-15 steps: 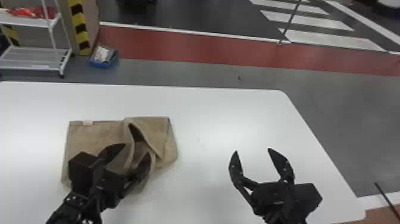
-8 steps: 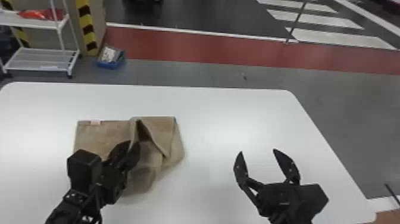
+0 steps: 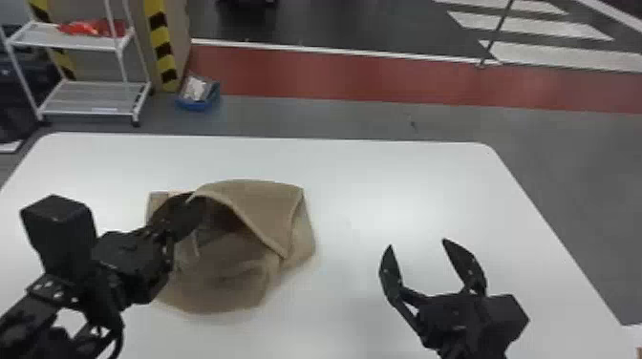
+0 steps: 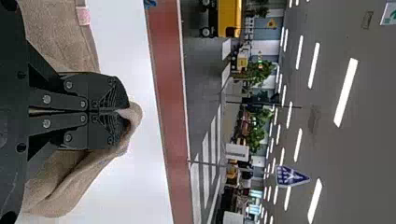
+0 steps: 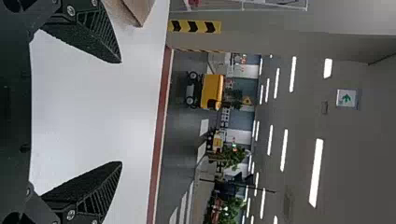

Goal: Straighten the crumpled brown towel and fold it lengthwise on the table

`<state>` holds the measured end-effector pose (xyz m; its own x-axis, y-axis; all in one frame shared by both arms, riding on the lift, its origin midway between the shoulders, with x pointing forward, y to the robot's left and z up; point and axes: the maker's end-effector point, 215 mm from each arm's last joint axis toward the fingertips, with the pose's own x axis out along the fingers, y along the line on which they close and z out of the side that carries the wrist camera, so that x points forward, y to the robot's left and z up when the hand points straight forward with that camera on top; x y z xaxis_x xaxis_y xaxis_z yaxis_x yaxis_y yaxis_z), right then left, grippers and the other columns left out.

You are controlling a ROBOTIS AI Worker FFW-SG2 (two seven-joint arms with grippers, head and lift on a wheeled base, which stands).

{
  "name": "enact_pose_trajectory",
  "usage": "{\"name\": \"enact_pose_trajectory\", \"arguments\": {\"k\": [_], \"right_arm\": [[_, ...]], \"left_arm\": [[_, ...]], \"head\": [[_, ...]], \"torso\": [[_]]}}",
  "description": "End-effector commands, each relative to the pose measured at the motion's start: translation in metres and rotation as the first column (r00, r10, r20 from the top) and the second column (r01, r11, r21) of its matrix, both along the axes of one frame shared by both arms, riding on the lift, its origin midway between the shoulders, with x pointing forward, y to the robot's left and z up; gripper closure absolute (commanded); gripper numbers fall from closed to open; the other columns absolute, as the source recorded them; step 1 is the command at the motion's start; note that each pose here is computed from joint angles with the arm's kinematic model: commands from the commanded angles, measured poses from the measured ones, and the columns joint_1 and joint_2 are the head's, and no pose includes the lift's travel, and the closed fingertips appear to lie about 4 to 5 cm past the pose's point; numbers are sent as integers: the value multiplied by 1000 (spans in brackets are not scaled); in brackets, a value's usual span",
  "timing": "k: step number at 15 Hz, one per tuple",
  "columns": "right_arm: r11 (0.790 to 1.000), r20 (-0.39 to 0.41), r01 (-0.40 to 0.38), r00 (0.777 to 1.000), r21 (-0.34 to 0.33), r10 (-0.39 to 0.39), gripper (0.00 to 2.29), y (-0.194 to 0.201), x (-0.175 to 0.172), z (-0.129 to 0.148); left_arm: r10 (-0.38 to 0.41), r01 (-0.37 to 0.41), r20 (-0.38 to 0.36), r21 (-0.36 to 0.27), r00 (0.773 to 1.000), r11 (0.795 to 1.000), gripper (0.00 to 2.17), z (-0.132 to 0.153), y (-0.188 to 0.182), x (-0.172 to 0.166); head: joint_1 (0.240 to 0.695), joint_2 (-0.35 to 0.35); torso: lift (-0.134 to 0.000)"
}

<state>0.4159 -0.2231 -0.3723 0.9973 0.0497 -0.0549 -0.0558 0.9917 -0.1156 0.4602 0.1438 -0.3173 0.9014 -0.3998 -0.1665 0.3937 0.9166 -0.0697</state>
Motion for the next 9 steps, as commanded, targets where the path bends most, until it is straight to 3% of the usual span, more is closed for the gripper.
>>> {"name": "enact_pose_trajectory", "arguments": {"k": [1,5,7,9], "right_arm": [[997,-18,-71,997,-43,70,117,31,8,-8],[978,-161,-180,974,-106,162,117,73,24,-56],[972,-211,-206,961,-114,178,117,83,33,-80],[969,-226,-221,955,-108,192,117,91,43,-91]], "left_arm": [[8,-8,-4,-14,1000,1000,1905,17,12,-6],[2,-3,-31,-34,1000,999,1905,33,29,-16],[16,-19,-60,-53,998,998,1902,32,56,-18],[42,-45,-84,-28,996,999,1905,25,90,-20]], "head": [[695,-109],[695,-27],[695,15],[695,47]], "torso": [[-120],[-120],[-120],[-120]]}}
